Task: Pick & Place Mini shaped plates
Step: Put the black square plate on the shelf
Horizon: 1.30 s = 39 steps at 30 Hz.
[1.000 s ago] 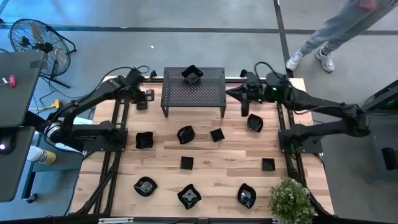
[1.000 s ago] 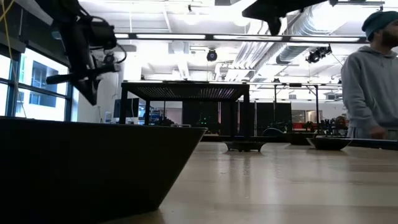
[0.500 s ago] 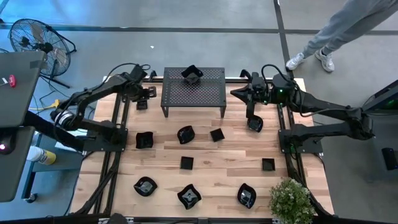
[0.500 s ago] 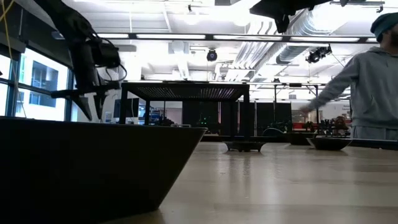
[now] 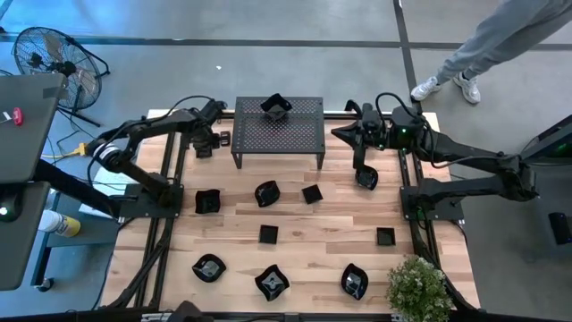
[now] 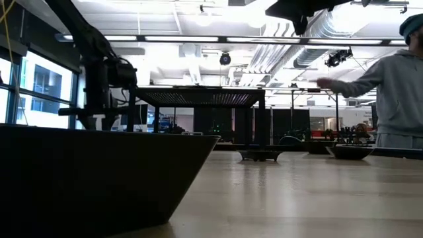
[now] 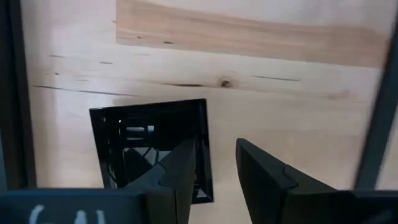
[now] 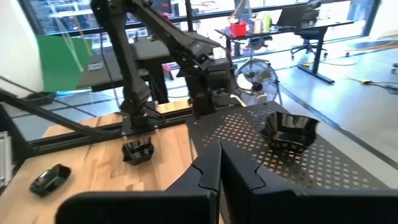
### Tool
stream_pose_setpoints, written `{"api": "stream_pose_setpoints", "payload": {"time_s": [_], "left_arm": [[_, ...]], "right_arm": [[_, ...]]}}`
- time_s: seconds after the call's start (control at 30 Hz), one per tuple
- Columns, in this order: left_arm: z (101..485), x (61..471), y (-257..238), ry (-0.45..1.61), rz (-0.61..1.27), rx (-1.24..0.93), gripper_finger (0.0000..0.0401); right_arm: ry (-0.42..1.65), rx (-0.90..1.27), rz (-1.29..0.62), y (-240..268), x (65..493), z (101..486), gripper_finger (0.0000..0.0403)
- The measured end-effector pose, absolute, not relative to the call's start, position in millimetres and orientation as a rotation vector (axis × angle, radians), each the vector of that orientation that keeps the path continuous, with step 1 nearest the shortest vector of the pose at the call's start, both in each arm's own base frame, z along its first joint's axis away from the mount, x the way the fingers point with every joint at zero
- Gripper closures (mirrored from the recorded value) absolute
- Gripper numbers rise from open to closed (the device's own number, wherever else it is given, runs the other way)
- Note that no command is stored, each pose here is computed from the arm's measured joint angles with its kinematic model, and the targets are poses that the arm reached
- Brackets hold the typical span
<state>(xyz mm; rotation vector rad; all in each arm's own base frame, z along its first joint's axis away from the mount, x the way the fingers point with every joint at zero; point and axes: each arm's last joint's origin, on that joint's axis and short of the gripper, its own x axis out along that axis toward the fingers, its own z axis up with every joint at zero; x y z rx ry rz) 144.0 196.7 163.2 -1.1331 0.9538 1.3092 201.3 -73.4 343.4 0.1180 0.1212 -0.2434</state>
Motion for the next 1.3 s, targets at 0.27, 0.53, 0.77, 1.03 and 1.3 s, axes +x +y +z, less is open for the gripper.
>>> {"api": "stream_pose_setpoints", "payload": {"time_s": [0.27, 0.53, 0.77, 1.03, 1.3], "left_arm": [[156, 146, 199, 0.985, 1.309, -1.132, 0.0313], [156, 145, 199, 0.997, 1.295, -1.117, 0.0391], [168, 141, 192, 0.999, 1.255, -1.106, 0.0397], [220, 128, 173, 0.918, 1.183, -0.99, 0.04], [295, 124, 147, 0.832, 1.017, -0.703, 0.0401]], "right_arm": [[0.122, 0.11, -0.258, -74, 201, 343, 0.0403], [0.122, 0.109, -0.263, -74, 201, 343, 0.0403], [0.122, 0.109, -0.266, -74, 201, 343, 0.0403], [0.123, 0.098, -0.268, -74, 201, 343, 0.0402], [0.124, 0.09, -0.267, -74, 201, 343, 0.0402]]}}
